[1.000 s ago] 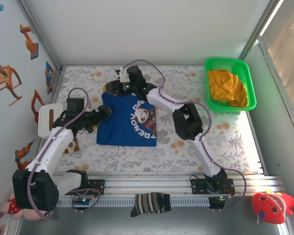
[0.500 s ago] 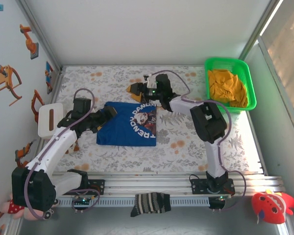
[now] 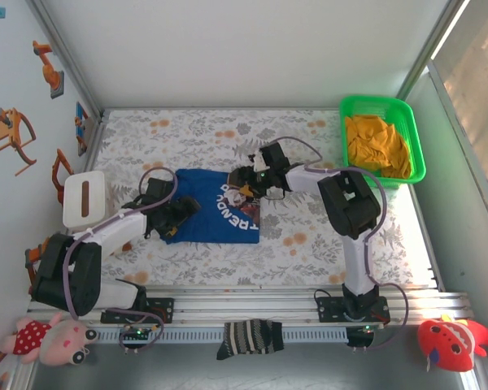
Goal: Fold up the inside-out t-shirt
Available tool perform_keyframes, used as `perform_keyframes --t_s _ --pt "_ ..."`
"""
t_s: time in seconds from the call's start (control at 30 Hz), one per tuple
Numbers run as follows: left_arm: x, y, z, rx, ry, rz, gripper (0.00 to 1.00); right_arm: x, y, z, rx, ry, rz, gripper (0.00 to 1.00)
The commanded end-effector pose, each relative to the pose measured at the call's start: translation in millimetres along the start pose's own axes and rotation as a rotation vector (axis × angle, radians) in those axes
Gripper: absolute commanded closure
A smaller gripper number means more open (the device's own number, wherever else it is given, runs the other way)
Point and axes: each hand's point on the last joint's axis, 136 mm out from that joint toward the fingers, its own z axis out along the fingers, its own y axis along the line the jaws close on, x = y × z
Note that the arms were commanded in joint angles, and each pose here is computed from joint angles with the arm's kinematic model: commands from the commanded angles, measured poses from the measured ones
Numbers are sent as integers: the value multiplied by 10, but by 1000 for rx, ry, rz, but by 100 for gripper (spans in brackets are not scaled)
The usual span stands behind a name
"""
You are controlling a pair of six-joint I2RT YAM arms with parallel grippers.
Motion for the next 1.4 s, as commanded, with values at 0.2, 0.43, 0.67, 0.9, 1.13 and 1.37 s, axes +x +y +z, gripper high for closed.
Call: perform_keyframes --t_s 0.2,0.43,0.67,0.9,1.13,1.37 --pt "-284 -361 429 -50 59 136 5 468 -1089 -593 311 -203 324 32" --pt "-684 -1162 1016 33 159 266 5 990 -1165 -940 248 -347 450 29" --pt "-1250 -2081 841 217 81 327 2 694 -395 -1705 447 -457 77 0" --pt "-1088 -2279 69 363 0 280 1 419 33 -1839 455 -375 -234 18" --pt "-242 -2022 -124 394 38 233 0 466 -121 -1232 317 -126 -248 97" --pt "481 -1724 172 329 109 266 0 542 -640 -972 368 -84 -131 100"
